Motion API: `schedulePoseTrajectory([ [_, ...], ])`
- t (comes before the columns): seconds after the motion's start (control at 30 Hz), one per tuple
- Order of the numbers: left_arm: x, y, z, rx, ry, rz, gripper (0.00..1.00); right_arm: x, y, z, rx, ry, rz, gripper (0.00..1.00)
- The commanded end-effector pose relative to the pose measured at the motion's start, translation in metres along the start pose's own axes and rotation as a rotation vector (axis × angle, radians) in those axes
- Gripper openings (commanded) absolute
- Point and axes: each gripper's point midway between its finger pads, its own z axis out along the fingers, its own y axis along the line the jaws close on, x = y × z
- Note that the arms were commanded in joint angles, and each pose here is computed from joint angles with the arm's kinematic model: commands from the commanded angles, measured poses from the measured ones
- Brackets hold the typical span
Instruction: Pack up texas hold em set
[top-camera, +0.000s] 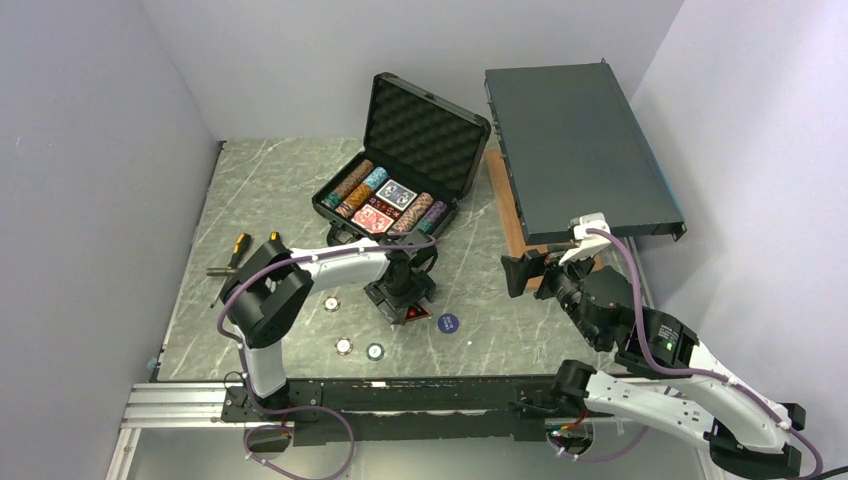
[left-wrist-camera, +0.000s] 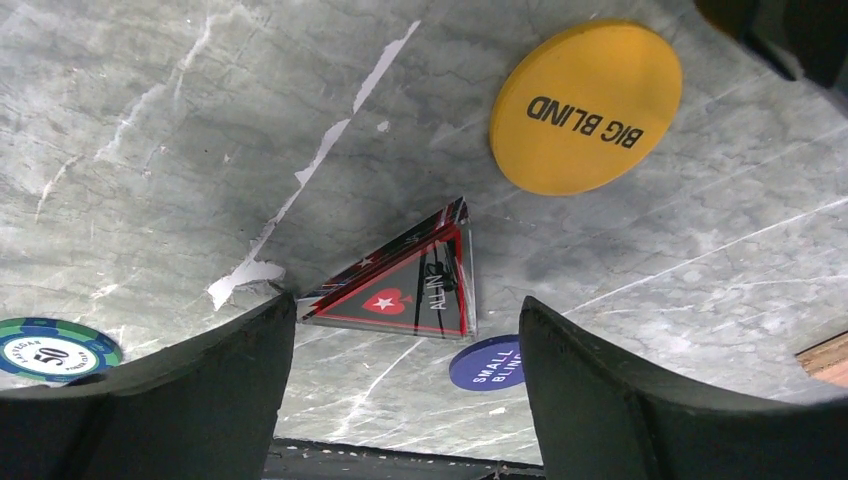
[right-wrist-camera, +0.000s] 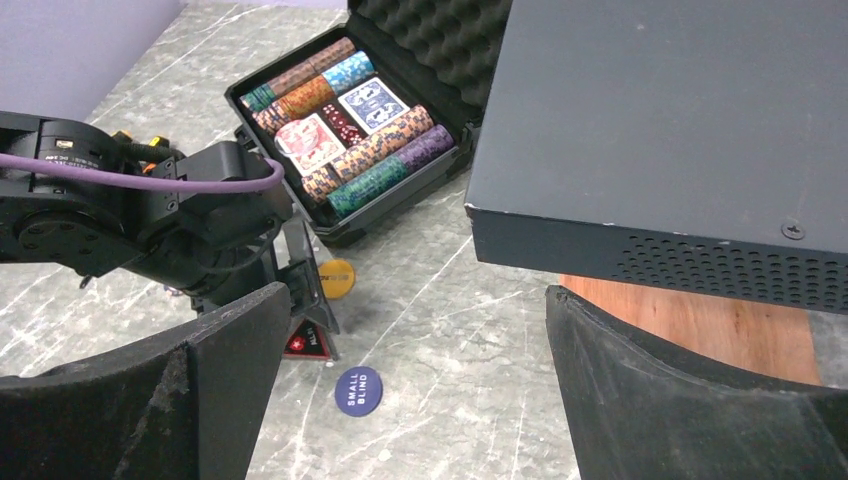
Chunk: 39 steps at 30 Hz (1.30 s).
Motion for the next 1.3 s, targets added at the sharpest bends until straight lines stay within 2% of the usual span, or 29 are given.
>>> schedulePoseTrajectory([
  [0.0, -0.009, 0.015, 0.007, -0.093, -0.054, -0.123, 0.83, -0.002, -0.005, -0.002, 0.016, -0.017, 0.014, 1.0],
  [0.23, -0.008, 0.019, 0.012, -0.132, -0.057, -0.119, 0.76, -0.001, -0.004, -0.002, 0.013, -0.019, 0.018, 1.0],
  [0.87, -0.005, 0.039, 0.029, -0.221, -0.055, -0.118, 0.68, -0.006, -0.006, -0.006, 0.006, -0.041, 0.035, 1.0],
  [0.97, -0.006, 0.041, 0.028, -0.221, -0.066, -0.105, 0.6, -0.006, -0.007, -0.006, 0.008, -0.043, 0.037, 1.0],
  [1.1, -0.01, 0.04, 0.019, -0.21, -0.096, -0.079, 0.57, -0.006, -0.007, -0.007, 0.009, -0.04, 0.04, 1.0],
  [1.27, -0.014, 0.034, -0.004, -0.163, -0.129, -0.025, 0.47, -0.007, -0.008, -0.007, 0.009, -0.043, 0.043, 1.0],
])
